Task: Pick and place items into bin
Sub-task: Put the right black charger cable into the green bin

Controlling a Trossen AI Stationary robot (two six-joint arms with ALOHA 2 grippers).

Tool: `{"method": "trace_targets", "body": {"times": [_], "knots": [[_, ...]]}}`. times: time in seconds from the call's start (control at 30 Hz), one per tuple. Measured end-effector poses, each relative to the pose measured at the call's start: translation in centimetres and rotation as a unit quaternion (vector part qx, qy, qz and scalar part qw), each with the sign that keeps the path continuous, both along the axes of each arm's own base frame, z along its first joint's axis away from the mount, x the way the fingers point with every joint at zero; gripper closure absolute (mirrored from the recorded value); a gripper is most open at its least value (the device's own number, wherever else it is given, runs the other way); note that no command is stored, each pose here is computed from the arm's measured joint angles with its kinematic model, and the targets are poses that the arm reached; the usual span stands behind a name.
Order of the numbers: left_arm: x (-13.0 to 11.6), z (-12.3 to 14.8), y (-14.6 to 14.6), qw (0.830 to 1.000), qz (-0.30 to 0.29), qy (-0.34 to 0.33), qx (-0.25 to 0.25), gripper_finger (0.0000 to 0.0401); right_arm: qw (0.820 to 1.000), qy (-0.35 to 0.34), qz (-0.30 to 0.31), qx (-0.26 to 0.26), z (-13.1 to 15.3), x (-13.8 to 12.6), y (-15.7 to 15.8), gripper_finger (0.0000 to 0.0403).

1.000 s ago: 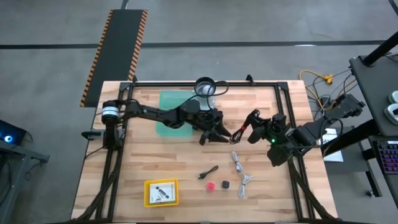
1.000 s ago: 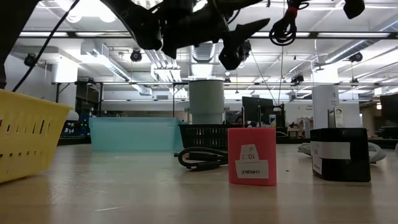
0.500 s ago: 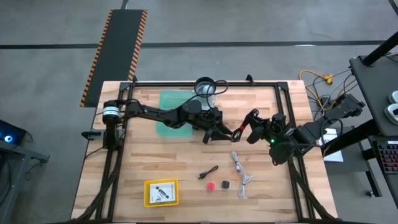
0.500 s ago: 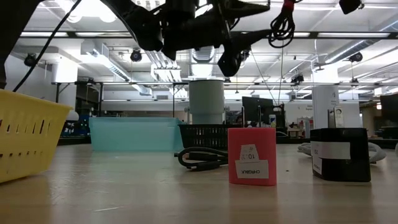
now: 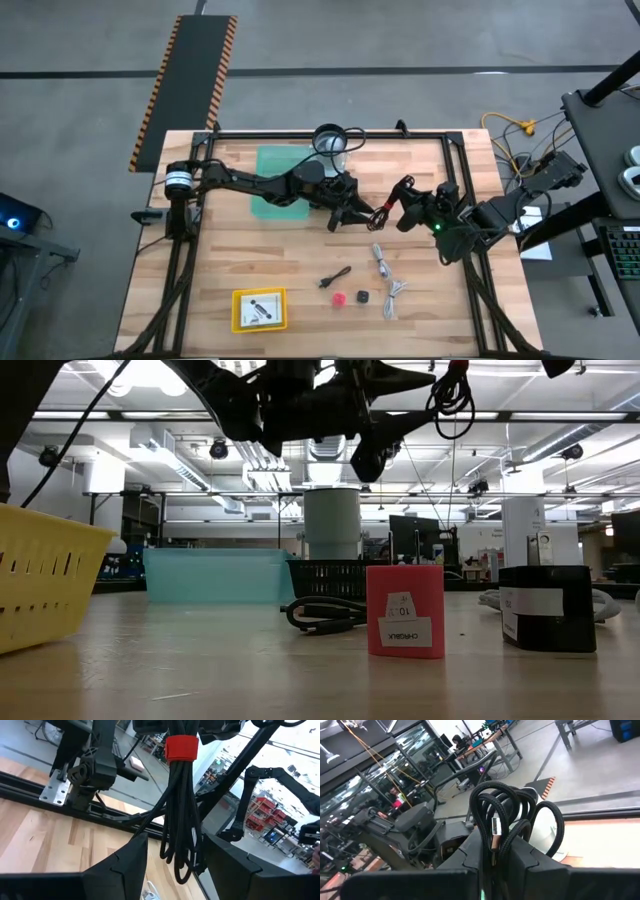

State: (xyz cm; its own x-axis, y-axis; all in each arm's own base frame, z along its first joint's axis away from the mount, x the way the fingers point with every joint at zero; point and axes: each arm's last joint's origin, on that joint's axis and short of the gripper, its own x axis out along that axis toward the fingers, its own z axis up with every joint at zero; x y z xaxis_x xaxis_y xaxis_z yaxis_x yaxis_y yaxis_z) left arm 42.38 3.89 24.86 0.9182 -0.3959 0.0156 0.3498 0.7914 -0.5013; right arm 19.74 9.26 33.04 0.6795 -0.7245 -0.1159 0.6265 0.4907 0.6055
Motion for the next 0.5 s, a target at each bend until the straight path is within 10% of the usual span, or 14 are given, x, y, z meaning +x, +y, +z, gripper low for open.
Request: {"method": "trace_targets", "body": {"times": [0.5], "knots": [[-0.09, -0.01, 0.64, 1.000, -0.002, 0.002, -0.004, 0.0225, 0.997, 0.018, 0.073, 0.013, 0.54, 0.46, 0.45, 0.0370]]}}
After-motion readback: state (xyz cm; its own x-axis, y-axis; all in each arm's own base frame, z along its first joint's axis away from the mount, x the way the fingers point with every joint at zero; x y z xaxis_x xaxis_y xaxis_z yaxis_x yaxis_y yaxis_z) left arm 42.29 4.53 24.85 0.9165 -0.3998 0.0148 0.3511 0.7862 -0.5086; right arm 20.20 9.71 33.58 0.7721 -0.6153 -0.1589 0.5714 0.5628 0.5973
